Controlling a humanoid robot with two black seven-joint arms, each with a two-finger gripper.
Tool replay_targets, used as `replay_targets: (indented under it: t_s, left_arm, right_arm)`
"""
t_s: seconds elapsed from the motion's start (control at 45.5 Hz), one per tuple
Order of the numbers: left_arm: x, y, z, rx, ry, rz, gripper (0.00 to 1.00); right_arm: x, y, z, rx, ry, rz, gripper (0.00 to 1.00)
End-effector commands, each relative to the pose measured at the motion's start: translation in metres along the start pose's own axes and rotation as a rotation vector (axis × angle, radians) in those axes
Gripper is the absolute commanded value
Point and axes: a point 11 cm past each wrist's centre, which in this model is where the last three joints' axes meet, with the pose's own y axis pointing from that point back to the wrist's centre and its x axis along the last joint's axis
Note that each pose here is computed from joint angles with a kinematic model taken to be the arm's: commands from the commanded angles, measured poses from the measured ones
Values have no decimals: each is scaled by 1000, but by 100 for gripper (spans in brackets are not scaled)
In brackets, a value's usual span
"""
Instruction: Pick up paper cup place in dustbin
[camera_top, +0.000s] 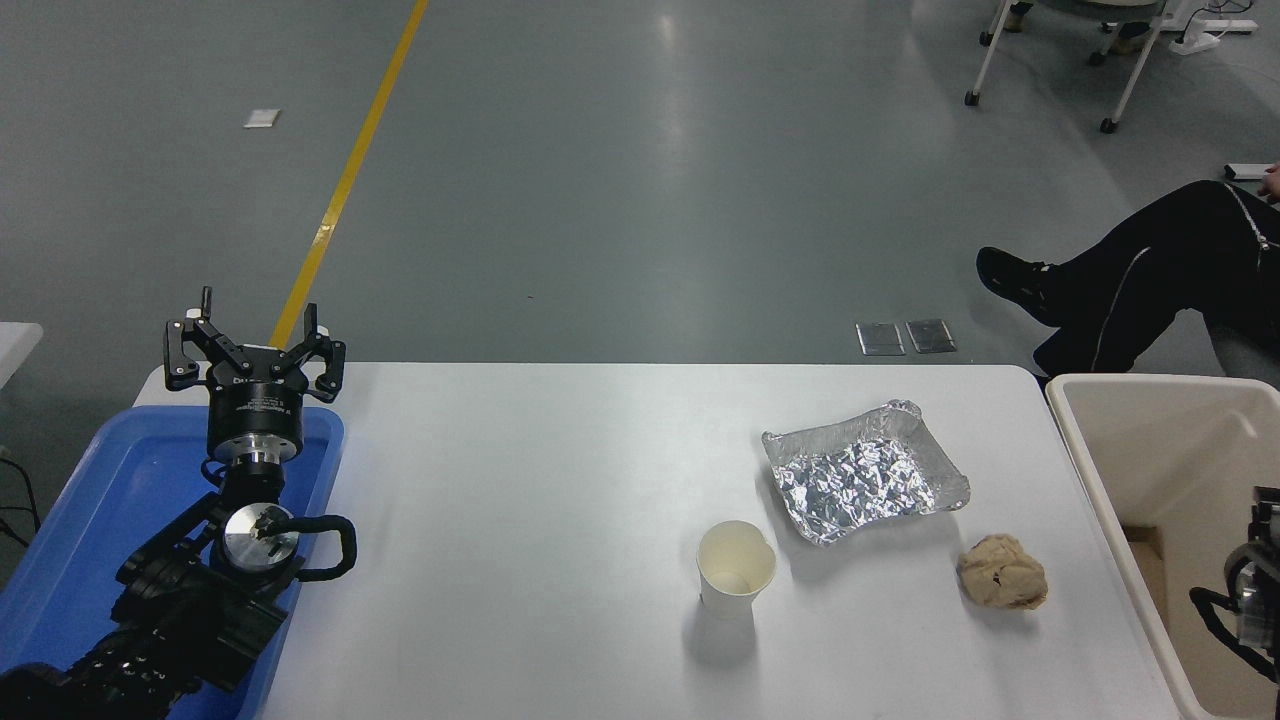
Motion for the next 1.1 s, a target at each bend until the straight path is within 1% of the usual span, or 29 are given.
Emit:
replay_targets:
  t_s: [0.0,0.154,0.22,0.308,0.374,0.462,0.527,0.615,0.681,0.835,0.967,1.077]
  left_arm:
    - [0,0,1,-3,0,1,99]
    - [0,0,0,-2,1,1,99]
    - [0,0,1,-3,0,1,99]
    - [0,0,0,0,1,1,99]
    - [1,0,1,-1,0,2,99]
    - [0,0,0,0,1,1,99]
    - [0,0,0,0,1,1,99]
    - [0,0,0,1,0,0,99]
    - [0,0,0,1,0,0,99]
    - [-1,0,-1,2,0,-2,99]
    - [-1,0,-1,2,0,-2,99]
    - [-1,0,-1,2,0,-2,99]
  right_arm:
    - [-1,0,-4,8,10,-3,100]
    - [-10,2,-11,15,-1,-29,100]
    - [-25,6,-40,53,-17,-84,100]
    - [-12,13,-81,97,-18,-119,100]
    - [-11,24,-97,108,59,-176,100]
    - [4,40,-124,134,196,-191,100]
    - [-3,57,-151,171,314,-211,100]
    - [-13,77,-167,186,431,-243,100]
    - [-23,93,-182,209,468,-275,100]
    - [-42,130,-212,267,541,-399,100]
    - [-51,168,-233,325,796,-506,100]
    - [-53,205,-234,333,958,-586,100]
